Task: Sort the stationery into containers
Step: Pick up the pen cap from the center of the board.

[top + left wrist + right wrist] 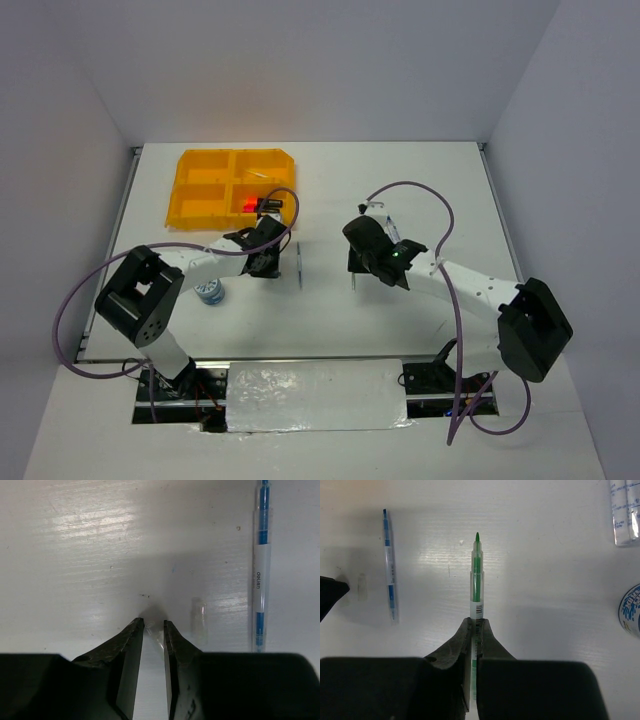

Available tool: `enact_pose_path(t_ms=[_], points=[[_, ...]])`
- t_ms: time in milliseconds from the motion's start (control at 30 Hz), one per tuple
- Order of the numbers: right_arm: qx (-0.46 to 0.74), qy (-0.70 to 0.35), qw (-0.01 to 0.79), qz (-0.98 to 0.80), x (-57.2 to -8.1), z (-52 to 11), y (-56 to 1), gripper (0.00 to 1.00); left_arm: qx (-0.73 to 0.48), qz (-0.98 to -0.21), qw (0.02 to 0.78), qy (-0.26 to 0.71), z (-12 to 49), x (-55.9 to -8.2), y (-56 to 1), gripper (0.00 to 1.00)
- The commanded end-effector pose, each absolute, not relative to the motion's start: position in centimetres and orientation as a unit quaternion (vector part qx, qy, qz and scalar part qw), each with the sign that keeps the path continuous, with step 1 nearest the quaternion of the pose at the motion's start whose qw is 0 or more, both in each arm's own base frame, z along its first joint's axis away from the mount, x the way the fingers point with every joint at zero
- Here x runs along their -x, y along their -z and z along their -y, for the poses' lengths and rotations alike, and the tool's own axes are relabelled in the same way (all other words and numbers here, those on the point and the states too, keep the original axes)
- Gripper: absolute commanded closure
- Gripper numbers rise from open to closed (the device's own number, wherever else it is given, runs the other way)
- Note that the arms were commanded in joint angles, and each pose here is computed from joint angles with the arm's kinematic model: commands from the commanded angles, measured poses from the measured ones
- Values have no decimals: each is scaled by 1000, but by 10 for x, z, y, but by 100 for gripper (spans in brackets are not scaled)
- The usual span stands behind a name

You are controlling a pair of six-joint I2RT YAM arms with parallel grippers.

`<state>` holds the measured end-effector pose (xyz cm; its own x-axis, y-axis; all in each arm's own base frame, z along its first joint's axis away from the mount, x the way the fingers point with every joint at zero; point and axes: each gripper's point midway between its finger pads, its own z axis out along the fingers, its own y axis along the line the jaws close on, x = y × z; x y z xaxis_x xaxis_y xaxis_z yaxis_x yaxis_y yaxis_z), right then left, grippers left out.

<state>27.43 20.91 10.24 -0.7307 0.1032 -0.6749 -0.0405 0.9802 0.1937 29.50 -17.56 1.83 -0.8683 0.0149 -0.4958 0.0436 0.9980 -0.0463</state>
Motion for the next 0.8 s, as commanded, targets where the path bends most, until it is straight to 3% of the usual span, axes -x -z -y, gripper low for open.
enact_pose_path(t_ms=[0, 167, 367, 533, 700, 767], points=[[-16, -112, 381, -918, -274, -210, -113, 100, -7, -970, 242, 6, 164, -283, -12, 64], [-12, -119, 378, -918, -272, -213, -113, 100, -4, -969, 246, 4, 161, -279, -13, 69], [-9, -125, 378, -917, -271, -215, -115, 100, 5, -968, 251, 4, 163, -275, -15, 64], [-7, -129, 378, -917, -270, -216, -116, 100, 9, -971, 240, 3, 166, -271, -4, 65], [-7, -130, 380, -916, -269, -215, -117, 100, 4, -972, 234, -10, 168, -265, 1, 71], [-7, -133, 381, -915, -269, -215, -119, 100, 2, -973, 232, -16, 166, -263, 3, 80]])
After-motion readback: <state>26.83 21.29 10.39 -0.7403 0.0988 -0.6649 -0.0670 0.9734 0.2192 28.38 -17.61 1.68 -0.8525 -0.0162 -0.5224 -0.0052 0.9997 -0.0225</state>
